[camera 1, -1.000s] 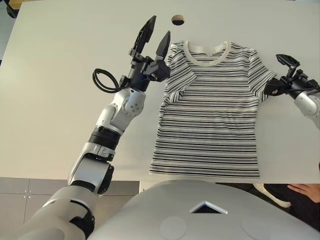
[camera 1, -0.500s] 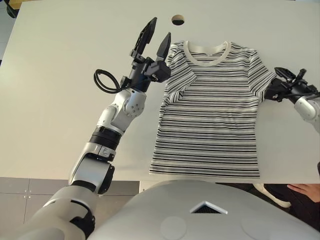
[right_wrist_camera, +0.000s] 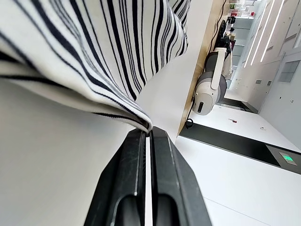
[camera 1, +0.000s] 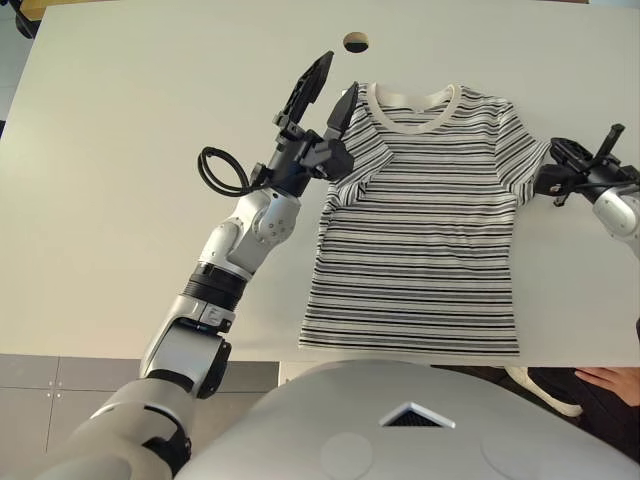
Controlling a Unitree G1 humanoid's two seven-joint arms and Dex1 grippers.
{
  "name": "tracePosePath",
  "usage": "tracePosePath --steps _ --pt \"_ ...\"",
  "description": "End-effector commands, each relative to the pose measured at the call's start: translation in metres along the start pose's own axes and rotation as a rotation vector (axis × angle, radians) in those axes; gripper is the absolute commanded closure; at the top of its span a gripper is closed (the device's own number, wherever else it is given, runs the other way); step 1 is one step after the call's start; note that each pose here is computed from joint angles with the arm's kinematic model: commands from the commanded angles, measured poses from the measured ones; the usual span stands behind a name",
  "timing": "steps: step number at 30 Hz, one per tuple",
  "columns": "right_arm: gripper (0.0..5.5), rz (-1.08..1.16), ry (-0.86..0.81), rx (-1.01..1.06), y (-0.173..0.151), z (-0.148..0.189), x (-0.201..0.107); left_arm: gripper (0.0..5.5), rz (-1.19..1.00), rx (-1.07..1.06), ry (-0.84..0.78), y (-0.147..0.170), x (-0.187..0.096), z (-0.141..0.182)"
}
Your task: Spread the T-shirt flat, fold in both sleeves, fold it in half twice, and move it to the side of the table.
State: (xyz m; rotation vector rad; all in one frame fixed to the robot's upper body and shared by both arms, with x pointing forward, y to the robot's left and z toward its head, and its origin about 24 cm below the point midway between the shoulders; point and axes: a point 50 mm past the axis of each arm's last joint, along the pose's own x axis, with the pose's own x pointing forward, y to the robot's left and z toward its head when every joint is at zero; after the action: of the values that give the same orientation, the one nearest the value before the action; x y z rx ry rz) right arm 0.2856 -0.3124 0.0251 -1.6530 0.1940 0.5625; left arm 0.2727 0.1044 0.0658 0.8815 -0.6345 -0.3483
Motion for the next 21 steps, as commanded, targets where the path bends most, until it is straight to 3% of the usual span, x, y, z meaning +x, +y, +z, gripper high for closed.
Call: tracePosePath --steps 1,9,15,21 --pt "5.37 0.118 -0.026 -0.002 0.032 0.009 -0.003 2.91 -0.023 0.005 0.007 -0.002 -0.003 0.001" --pt "5.37 -0.215 -0.066 0.148 -0.002 0.018 0.004 2.91 0.006 0.009 0.038 0.001 -0.009 -0.004" --pt "5.37 -0.292 -0.031 0.147 -0.009 0.016 0.006 2.91 0.015 0.007 0.054 0.002 -0.011 -0.007" --pt "5.37 -0.402 -0.159 0.150 -0.029 0.038 0.006 2.91 0.018 0.002 0.067 0.001 -0.011 -0.010"
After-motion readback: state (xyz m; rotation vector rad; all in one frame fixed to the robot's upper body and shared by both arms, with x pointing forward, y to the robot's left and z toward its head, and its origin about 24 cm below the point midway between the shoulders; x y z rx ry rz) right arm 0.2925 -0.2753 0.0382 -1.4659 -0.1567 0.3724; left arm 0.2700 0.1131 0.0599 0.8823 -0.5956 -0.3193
